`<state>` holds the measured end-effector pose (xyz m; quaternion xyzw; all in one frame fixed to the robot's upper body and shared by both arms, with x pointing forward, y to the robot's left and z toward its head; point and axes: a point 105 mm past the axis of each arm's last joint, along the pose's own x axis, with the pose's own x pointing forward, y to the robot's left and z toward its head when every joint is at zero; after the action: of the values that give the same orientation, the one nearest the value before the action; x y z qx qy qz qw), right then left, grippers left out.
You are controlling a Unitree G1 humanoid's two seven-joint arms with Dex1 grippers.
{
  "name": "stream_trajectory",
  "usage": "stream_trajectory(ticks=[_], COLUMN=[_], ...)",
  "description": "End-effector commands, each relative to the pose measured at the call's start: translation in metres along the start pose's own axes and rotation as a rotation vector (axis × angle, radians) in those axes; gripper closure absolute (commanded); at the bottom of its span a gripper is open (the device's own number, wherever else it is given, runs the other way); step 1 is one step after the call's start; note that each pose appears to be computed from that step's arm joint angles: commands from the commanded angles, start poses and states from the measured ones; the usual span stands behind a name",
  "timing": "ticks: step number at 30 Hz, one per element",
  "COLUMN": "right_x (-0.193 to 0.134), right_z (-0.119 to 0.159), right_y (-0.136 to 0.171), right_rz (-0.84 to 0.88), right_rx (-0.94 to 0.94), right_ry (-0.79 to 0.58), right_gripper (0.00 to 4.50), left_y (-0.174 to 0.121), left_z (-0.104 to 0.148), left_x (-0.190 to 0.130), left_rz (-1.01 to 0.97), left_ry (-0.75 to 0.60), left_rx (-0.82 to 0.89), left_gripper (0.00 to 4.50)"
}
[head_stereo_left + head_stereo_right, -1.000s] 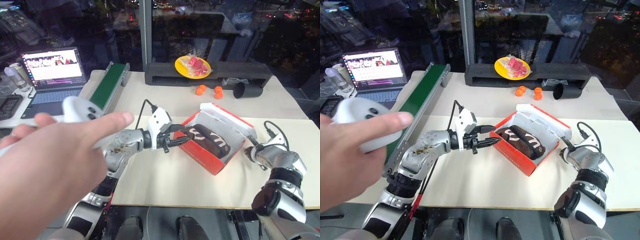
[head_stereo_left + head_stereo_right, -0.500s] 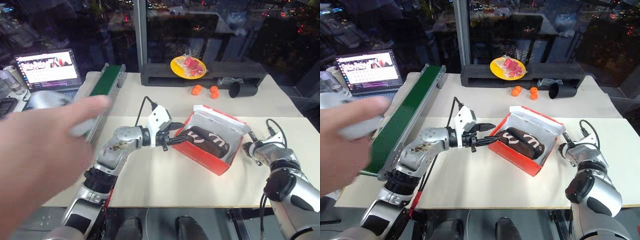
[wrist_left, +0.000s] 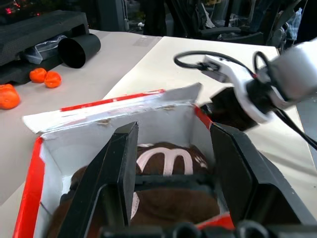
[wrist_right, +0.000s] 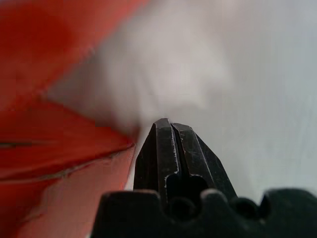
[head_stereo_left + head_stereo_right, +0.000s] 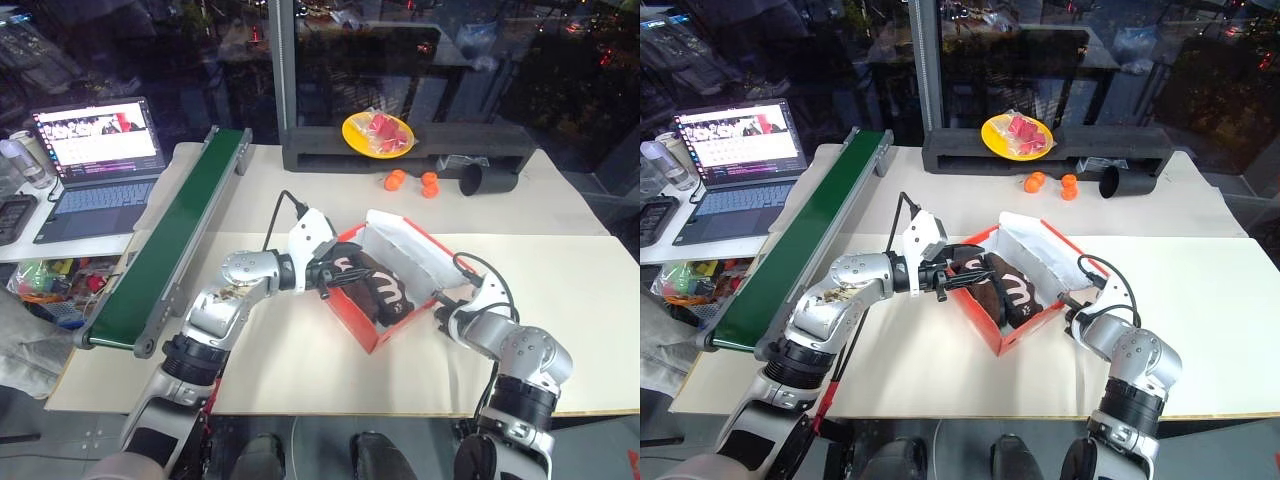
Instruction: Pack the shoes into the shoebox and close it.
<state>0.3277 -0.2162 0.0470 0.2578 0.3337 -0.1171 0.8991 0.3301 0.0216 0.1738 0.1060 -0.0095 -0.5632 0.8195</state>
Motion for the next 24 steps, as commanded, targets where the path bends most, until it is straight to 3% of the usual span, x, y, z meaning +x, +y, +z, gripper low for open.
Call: stream_trajectory(ticks=[1,6,11,24], right_x=[-0.003,0.010,0.026,0.014], right_z=[0.006,0.024,0.024,0.032], right_y=[0.002,-0.028,-0.053,-0.026], right_rz=[-0.004,-0.090,-0.146,-0.013], right_rx=[-0.009,-0.012,-0.036,-0.126], right_ry=[-0.036,-0.066,-0.010,0.024], right_gripper=[4.49,4.49,4.49,4.49], left_y=[-0.001,-0.002,-0.004,-0.003], left_z=[0.016,0.017,0.018,0.016], left_x=[-0.001,0.000,0.001,-0.001], left_rz=[-0.006,-0.016,-0.023,-0.008], left_ry=[-0.037,-0.039,-0.045,-0.035], left_rx=[0.045,0.048,0.045,0.036], left_gripper=[2.05,2.05,2.05,2.05])
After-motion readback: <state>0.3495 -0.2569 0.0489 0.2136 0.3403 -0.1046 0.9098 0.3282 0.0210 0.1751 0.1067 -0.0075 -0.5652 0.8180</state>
